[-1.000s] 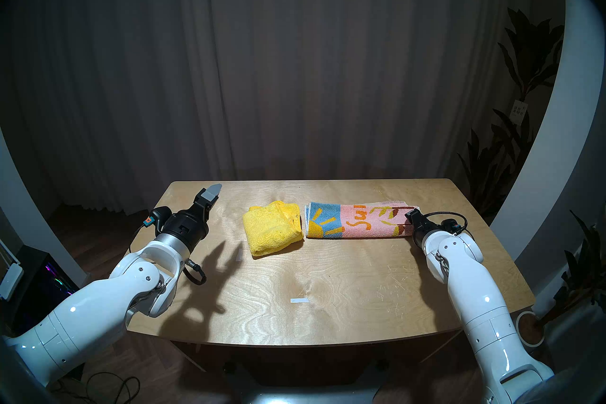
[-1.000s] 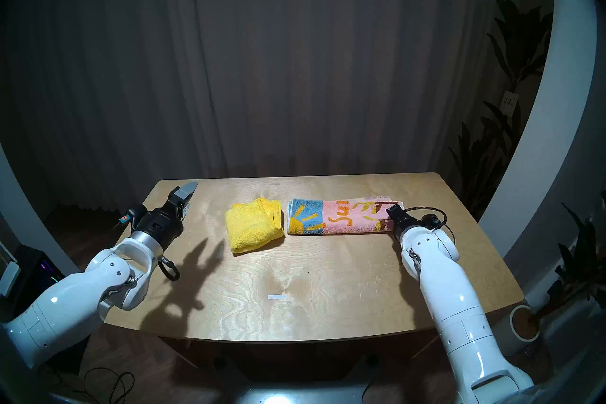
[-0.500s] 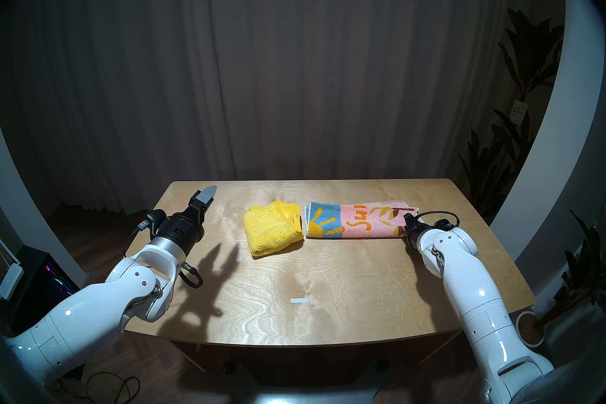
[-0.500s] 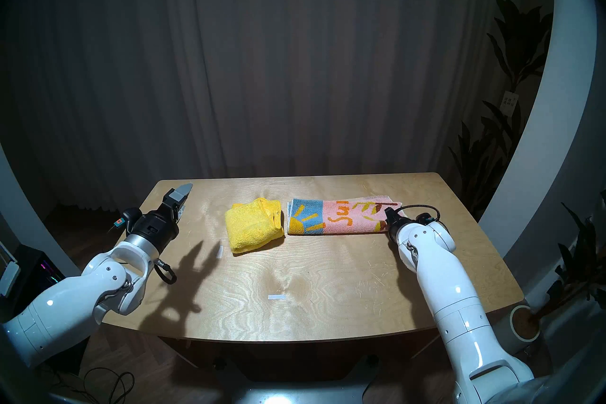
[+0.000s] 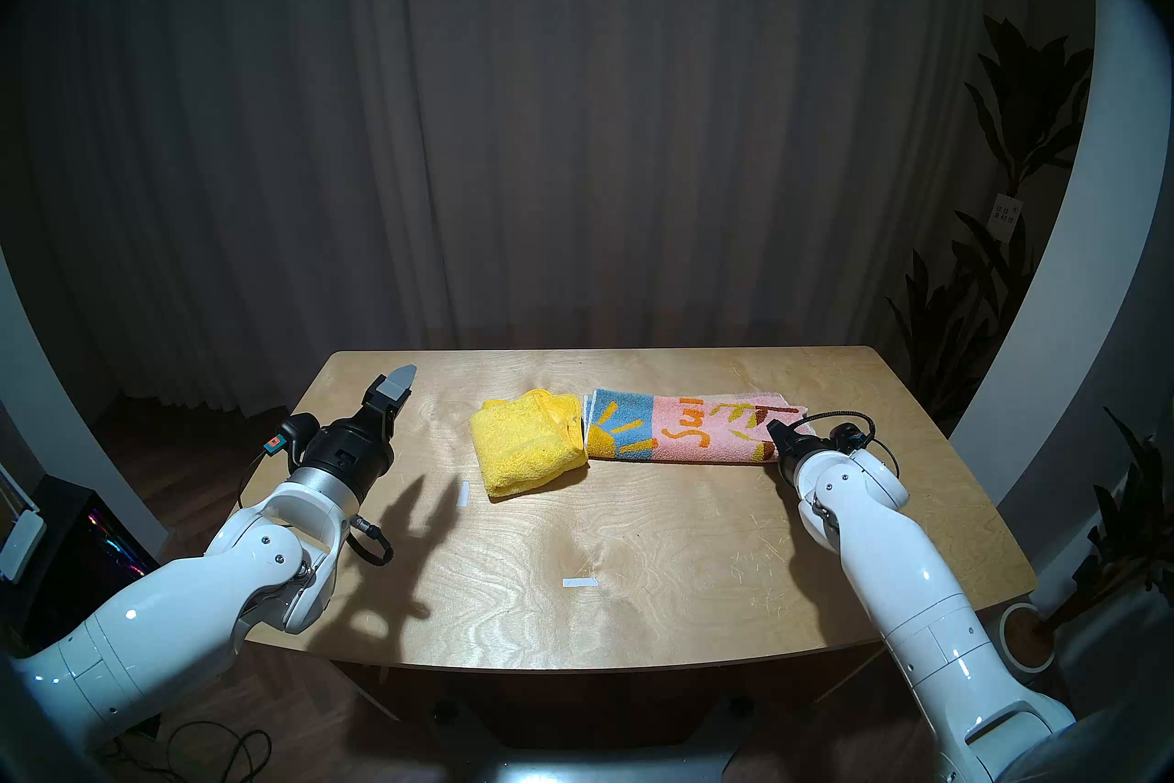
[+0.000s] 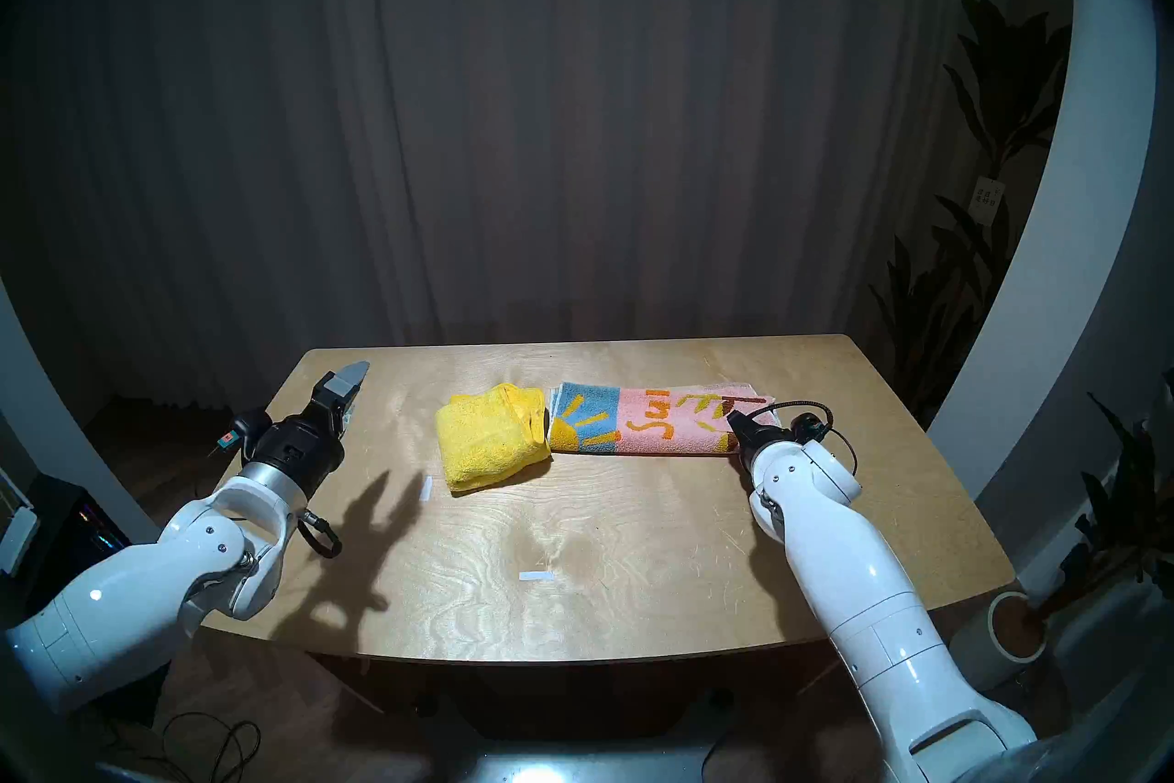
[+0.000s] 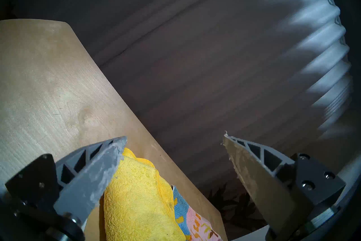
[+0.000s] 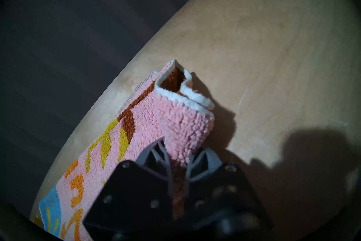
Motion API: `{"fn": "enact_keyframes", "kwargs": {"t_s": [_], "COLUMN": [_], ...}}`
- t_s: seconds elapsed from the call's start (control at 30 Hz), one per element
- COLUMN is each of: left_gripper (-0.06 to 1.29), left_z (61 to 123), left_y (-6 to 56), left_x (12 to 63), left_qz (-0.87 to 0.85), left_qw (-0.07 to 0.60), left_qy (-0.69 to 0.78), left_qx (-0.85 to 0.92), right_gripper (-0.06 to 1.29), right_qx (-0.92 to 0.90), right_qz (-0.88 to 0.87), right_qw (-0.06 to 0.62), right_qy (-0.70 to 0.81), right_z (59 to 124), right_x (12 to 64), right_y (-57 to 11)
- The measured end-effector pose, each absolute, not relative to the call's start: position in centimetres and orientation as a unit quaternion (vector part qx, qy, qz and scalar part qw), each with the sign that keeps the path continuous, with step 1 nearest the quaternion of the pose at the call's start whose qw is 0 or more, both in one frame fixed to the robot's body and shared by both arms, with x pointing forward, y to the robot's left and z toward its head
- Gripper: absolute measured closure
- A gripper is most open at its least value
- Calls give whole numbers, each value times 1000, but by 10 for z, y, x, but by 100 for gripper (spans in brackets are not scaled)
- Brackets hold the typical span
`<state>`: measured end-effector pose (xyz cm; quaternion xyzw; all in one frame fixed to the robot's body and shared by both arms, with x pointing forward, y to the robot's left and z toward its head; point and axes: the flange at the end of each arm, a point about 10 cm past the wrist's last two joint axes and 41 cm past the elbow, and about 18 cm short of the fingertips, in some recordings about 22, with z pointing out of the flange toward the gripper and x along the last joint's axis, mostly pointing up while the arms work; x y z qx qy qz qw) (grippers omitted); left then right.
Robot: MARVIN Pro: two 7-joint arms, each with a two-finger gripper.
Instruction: Fold each towel twice and stack them on table
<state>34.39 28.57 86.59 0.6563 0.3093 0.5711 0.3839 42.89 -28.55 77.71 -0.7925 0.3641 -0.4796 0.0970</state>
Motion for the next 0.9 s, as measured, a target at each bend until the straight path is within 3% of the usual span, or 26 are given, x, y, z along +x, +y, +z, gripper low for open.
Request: {"fn": "enact_keyframes", "kwargs": {"t_s": [0.47,0.9], "left_gripper": [0,0], "left_z": [863,855], "left_y": [291,305], "left_x": [342,334], "left_qz": [568,571], "left_qw": [385,370], "left_qy": [339,378], "left_qx": [644,628], "right_gripper": [119,119], "right_qx": [-794,-798], "right_qz": [-558,-598], "right_qw": [15,-63], "right_qy": [240,-34], "right_z": [805,826], "right_x": [423,422], "right_y": [-300,-252]}}
